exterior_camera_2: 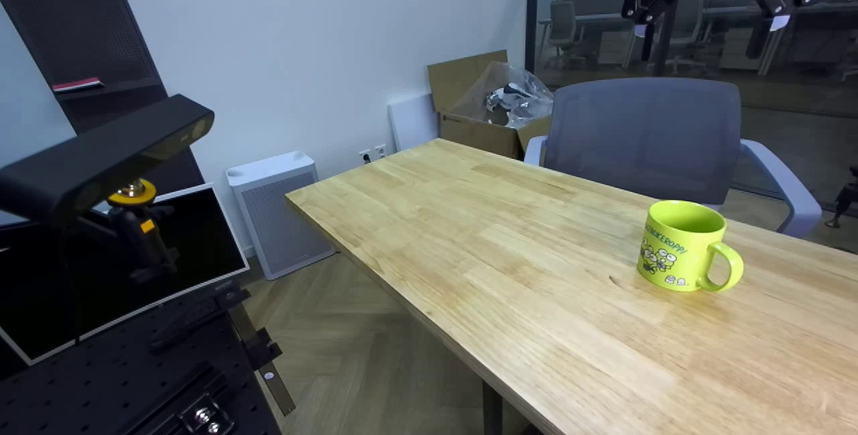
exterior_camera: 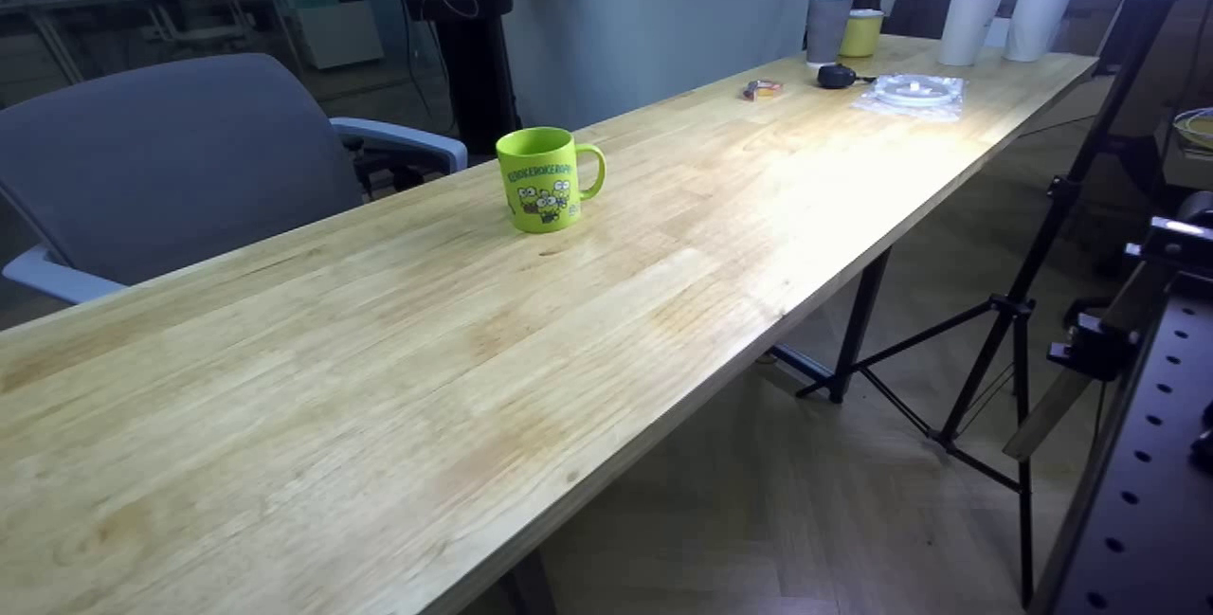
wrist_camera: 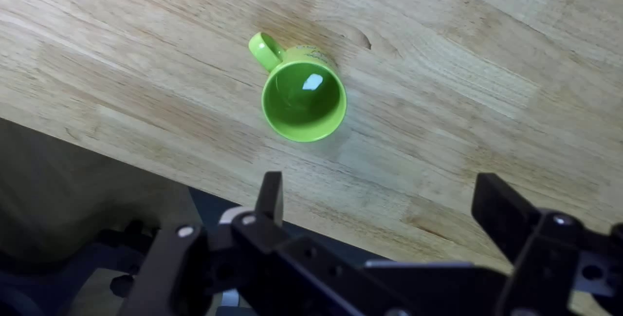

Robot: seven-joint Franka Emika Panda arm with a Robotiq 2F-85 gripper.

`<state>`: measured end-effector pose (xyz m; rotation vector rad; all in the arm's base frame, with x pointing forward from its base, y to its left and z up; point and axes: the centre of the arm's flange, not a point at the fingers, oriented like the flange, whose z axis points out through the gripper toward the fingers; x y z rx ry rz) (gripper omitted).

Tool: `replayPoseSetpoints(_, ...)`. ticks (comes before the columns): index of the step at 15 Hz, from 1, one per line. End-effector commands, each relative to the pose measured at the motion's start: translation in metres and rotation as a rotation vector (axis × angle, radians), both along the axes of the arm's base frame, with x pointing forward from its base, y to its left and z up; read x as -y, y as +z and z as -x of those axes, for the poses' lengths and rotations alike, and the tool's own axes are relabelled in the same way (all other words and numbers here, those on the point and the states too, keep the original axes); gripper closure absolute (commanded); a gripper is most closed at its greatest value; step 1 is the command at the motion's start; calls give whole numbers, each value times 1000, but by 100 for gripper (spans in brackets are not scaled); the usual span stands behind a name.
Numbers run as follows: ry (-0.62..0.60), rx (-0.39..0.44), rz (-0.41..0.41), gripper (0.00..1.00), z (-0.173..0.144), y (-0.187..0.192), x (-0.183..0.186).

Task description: Move green mug to the left

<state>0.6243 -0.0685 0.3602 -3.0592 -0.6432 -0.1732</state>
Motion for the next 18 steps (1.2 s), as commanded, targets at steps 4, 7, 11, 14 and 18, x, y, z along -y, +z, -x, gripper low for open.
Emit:
replayPoseSetpoints(4,-10,-20,0,0,-26,-28,-6)
replayPoseSetpoints(7,-15,-41,-1,0,-24,-49,-1)
replayPoseSetpoints(11,-27,-78,-1,0,-21,-75,4)
replayPoseSetpoints(14,-6,-106,-12,0,-12,-81,5)
replayPoseSetpoints(18,0,-126,-20,0,-10,-76,2)
